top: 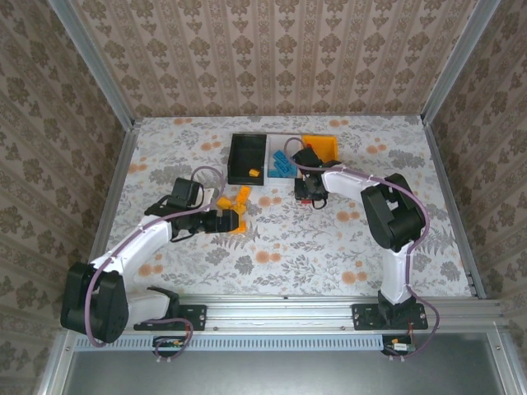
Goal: Sort the legos into containers by color
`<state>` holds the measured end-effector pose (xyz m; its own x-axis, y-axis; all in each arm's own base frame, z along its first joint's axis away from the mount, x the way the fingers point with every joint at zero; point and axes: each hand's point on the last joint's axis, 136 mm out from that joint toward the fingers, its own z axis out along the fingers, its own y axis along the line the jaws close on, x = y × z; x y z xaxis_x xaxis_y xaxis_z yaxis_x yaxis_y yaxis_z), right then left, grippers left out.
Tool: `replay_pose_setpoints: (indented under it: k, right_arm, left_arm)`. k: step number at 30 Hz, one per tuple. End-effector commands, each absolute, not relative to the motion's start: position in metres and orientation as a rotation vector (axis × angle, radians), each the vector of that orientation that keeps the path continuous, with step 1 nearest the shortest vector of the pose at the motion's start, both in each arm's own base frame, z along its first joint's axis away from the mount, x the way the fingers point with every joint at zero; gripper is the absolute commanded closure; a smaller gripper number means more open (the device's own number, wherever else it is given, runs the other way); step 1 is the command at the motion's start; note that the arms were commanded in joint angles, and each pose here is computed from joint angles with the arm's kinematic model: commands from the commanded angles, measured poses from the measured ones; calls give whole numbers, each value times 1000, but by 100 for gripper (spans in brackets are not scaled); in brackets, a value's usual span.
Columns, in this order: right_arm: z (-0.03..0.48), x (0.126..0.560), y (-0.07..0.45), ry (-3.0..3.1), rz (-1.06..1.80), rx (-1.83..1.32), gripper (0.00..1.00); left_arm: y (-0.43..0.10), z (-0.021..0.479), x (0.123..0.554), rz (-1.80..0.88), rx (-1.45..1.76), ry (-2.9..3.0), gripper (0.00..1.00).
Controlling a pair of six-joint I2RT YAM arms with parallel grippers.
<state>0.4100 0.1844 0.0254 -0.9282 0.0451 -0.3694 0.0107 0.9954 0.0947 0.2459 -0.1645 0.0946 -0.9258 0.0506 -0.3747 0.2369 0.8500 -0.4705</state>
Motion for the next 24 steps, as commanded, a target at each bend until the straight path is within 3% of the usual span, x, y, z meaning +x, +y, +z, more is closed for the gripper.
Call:
replay_pose_setpoints:
  k: [1, 14, 19, 24]
  right_arm:
    - [34, 390, 175, 2787, 46, 29, 69]
    - [67, 298, 181, 2979, 347, -59, 70]
    - [114, 315, 176, 2837, 534, 78, 69]
    - [161, 356, 162, 2722, 485, 103, 69]
  left_arm:
    - [-163, 94, 244, -752, 203, 2681, 0]
    - [-164, 99, 245, -765, 200, 2661, 0]
    - [-165, 100, 245, -773, 196, 2655, 0]
    - [-162, 103, 244, -761, 197, 2654, 0]
